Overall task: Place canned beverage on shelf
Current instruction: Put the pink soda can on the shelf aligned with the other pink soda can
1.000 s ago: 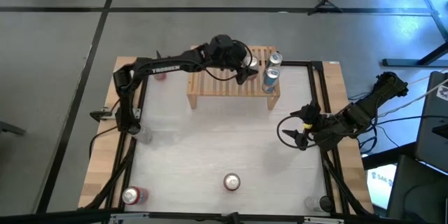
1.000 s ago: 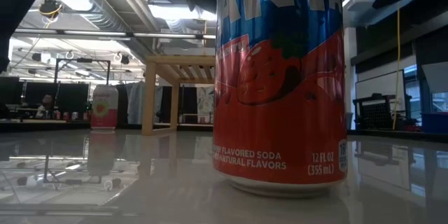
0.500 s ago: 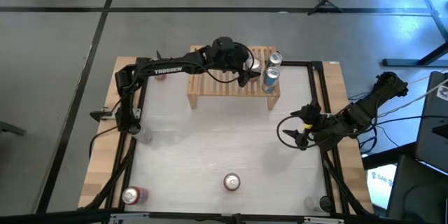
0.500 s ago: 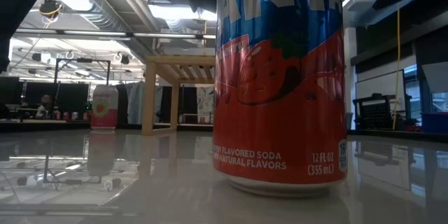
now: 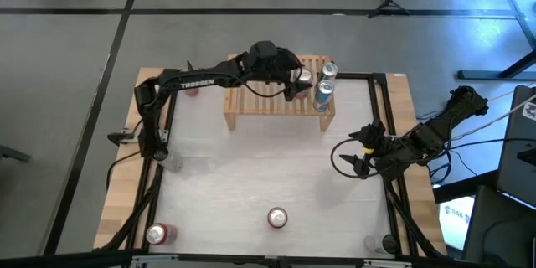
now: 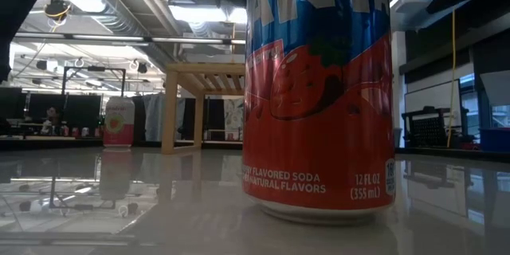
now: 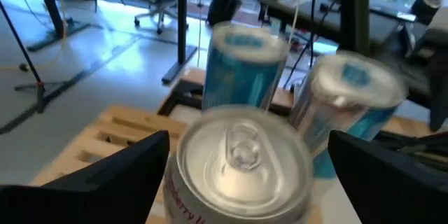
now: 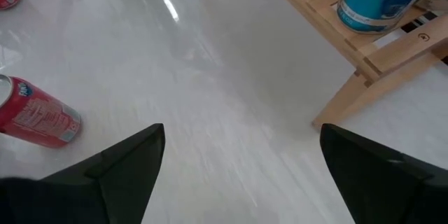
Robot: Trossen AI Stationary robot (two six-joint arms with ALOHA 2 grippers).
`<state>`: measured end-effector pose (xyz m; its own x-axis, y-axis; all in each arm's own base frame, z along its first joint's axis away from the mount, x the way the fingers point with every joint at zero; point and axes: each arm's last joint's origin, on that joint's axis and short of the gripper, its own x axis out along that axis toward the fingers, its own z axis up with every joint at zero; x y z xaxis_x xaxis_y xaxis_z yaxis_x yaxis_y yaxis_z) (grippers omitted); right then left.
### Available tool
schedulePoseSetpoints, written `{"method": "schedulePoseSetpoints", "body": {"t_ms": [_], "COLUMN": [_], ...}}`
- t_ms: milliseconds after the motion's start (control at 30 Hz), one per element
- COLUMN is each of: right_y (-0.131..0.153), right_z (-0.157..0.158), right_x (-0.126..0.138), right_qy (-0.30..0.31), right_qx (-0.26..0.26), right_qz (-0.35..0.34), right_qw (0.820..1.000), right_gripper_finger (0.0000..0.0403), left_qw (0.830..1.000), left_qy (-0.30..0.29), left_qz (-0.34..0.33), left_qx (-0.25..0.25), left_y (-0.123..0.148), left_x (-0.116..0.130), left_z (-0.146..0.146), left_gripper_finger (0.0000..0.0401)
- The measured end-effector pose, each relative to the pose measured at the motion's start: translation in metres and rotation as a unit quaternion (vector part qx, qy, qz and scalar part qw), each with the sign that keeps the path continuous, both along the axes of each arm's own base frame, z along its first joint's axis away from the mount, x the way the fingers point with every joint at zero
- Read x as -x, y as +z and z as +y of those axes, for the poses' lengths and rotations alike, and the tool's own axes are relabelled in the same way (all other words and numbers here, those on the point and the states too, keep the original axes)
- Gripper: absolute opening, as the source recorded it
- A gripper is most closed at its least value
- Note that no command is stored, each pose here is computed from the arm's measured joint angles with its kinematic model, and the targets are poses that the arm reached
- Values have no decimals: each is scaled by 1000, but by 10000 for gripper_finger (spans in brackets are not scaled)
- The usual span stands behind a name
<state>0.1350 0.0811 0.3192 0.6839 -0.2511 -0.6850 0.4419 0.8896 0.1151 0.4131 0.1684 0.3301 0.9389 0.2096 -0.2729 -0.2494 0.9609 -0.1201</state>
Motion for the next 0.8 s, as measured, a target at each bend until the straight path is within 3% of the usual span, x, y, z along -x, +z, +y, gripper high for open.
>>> {"method": "schedulePoseSetpoints", "body": {"t_ms": [300,400,600,800], "right_y": [0,0,0,0], "right_z": [0,0,1,2], "right_x": [0,0,-1,-2], "right_qy": [0,1,6,46], "right_qx": [2,1,-8,35], "right_qz": [3,3,2,10], "right_qw": [1000,1000,1000,998], "right_gripper_finger": [370,369,370,369], "left_qw": [996,996,999,997], "left_qy": [2,-8,-47,-30], "left_qz": [-82,-88,-5,68], "left_qx": [-37,-21,14,32], "left_y": [69,88,96,94], "left_x": [40,56,77,91], "left_z": [-18,-33,-87,-162], "left_gripper_finger": [382,382,382,382]}}
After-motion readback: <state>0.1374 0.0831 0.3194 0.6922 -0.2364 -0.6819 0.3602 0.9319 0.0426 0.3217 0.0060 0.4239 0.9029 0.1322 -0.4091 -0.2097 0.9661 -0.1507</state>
